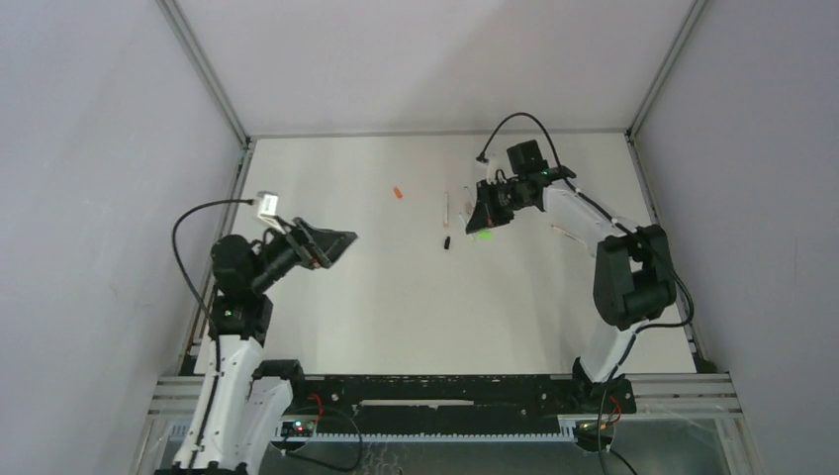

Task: Insert the pens into the pen caps
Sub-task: Pick up the pen from the center of the board.

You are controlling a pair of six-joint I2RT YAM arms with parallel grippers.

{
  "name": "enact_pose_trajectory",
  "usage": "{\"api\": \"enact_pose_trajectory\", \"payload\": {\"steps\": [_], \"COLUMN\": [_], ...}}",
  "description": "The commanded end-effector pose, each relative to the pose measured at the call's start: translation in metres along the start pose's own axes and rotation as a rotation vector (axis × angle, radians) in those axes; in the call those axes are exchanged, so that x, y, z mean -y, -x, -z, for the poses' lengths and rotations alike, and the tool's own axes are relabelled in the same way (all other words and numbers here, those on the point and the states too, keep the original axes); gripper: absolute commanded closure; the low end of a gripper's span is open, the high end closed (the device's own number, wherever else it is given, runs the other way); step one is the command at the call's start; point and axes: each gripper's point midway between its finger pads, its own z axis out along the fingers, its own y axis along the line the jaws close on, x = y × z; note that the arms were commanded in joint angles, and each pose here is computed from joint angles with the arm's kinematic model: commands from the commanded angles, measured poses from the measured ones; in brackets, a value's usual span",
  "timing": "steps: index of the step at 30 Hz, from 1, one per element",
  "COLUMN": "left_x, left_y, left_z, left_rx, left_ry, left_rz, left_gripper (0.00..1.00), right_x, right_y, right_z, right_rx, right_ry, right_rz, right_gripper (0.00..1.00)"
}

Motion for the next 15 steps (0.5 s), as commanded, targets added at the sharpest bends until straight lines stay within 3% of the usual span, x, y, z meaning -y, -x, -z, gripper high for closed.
{"api": "enact_pose_trajectory", "payload": {"steps": [1, 8, 15], "left_x": [0.048, 0.109, 0.135], "left_y": [-0.017, -0.038, -0.049], "left_z": [-0.019, -0.049, -0.066], "left_rx": [-0.006, 0.112, 0.191], "left_ry": [-0.143, -0.349, -0.454], "left_rz": [0.014, 0.221, 0.277], "left_gripper": [0.00, 0.02, 0.12], "right_x": [-0.032, -0.070, -0.116], "right_y": [0.013, 0.005, -0.020], "right_z": [0.031, 0.063, 0.098], "right_rx": [0.125, 0.215, 0.303], "right_ry": [0.203, 0.319, 0.469], "right_rz": [0.110, 0.327, 0.586], "right_gripper": [1.00, 1.00, 1.00]}}
